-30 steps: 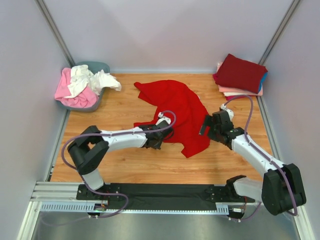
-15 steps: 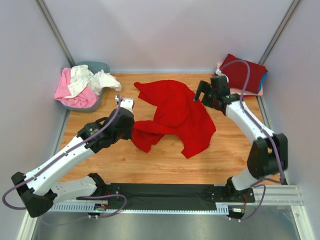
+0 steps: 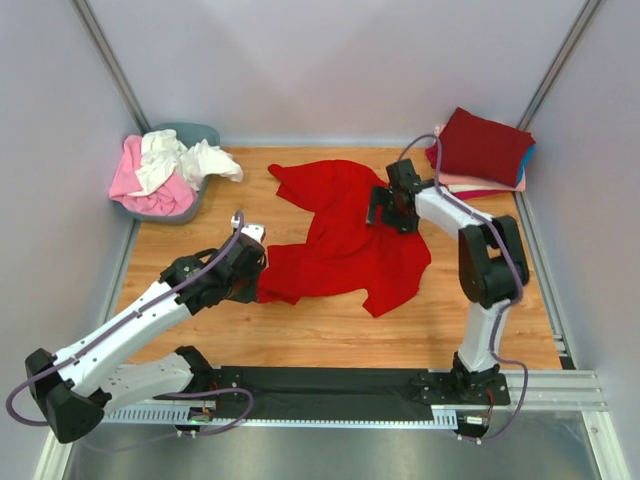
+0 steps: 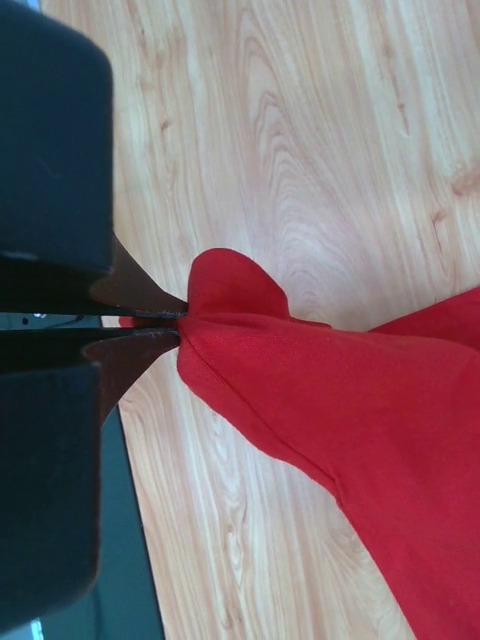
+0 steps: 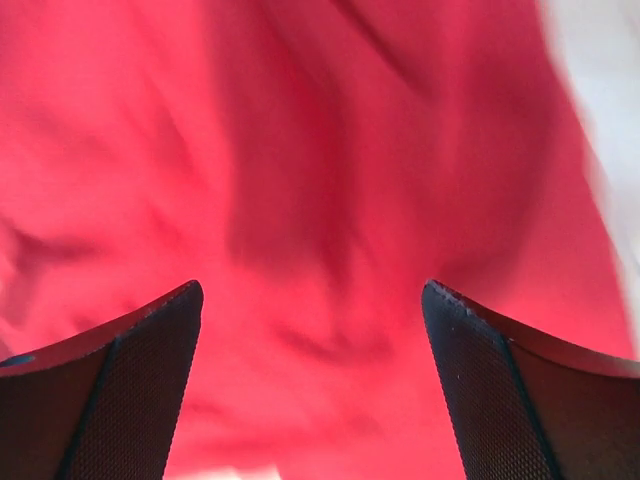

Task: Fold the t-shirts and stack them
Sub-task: Flatten the tshirt out

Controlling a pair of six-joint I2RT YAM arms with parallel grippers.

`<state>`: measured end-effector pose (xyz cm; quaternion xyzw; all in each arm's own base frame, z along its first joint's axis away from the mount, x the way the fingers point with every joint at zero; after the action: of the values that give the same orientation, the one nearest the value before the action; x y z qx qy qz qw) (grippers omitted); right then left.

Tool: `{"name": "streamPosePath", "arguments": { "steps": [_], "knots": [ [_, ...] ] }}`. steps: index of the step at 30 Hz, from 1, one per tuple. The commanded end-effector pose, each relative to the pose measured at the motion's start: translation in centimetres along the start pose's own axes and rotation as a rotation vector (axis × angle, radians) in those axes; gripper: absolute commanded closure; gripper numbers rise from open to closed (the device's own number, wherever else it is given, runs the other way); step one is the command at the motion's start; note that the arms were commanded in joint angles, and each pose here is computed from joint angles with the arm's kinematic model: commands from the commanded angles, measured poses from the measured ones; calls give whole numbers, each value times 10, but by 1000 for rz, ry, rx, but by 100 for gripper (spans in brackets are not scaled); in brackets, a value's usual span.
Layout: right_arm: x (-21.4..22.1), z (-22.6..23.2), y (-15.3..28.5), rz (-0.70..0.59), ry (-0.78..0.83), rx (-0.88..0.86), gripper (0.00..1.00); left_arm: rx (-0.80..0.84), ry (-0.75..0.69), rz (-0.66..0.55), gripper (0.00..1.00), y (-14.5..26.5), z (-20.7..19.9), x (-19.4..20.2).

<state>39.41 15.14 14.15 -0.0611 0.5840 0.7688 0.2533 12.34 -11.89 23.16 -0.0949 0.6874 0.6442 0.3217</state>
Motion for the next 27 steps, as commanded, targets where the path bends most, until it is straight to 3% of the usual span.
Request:
{"name": "streamPosePath", "arguments": {
  "steps": [1, 2, 4, 11, 20, 25, 26, 27],
  "knots": [
    [1, -8, 87, -261, -66, -26, 8, 23, -18, -52, 100, 14, 3, -7],
    [27, -31, 81, -238, -93, 54, 8, 11, -41, -64, 100, 17, 4, -13],
    [46, -42, 111, -292, -160, 35, 8, -40, -68, -67, 100, 21, 9, -18],
    [155, -102, 92, -82, -279, 40, 13, -41, -99, -84, 100, 13, 11, -24],
    [157, -105, 74, -85, -273, 59, 22, -35, -87, -88, 100, 12, 12, -19],
    [149, -98, 66, -65, -259, 38, 52, -52, -80, -99, 100, 13, 14, -19],
    [148, -99, 67, -64, -242, 51, 62, -52, -81, -101, 100, 13, 14, -19],
    [145, -97, 70, -74, -227, 55, 86, -57, -81, -101, 100, 13, 15, -19]
  ]
}}
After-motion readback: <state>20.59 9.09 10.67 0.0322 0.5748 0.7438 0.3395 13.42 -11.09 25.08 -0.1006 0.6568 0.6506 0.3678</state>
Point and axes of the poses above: each gripper's point midway between its finger pads, its own y axis back along the fingers, its own z axis along the line the jaws close on, x = y × z, the point moved 10 cm from there along y, back along the fingers, and after that the axes turned 8 degrees about -y, right-handed, at the moved point
